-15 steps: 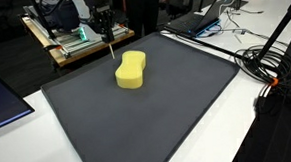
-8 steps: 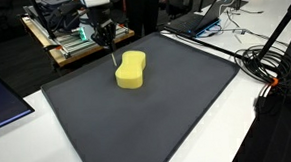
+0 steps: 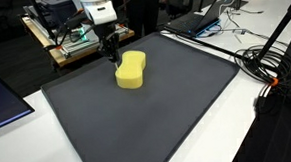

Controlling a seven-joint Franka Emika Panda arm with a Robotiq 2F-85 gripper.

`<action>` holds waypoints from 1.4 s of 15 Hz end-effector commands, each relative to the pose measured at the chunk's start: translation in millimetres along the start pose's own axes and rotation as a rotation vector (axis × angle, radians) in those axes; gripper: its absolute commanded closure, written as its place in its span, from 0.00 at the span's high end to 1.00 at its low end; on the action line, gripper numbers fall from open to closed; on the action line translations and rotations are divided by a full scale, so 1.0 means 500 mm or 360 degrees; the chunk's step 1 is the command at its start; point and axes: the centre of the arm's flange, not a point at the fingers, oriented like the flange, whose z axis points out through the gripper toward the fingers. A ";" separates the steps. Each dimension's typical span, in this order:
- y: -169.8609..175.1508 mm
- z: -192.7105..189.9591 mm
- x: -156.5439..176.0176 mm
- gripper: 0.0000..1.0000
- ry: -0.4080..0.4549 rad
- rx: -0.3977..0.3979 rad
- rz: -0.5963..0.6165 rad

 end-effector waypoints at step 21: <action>0.114 0.168 0.020 0.03 -0.0154 0.0272 0.0016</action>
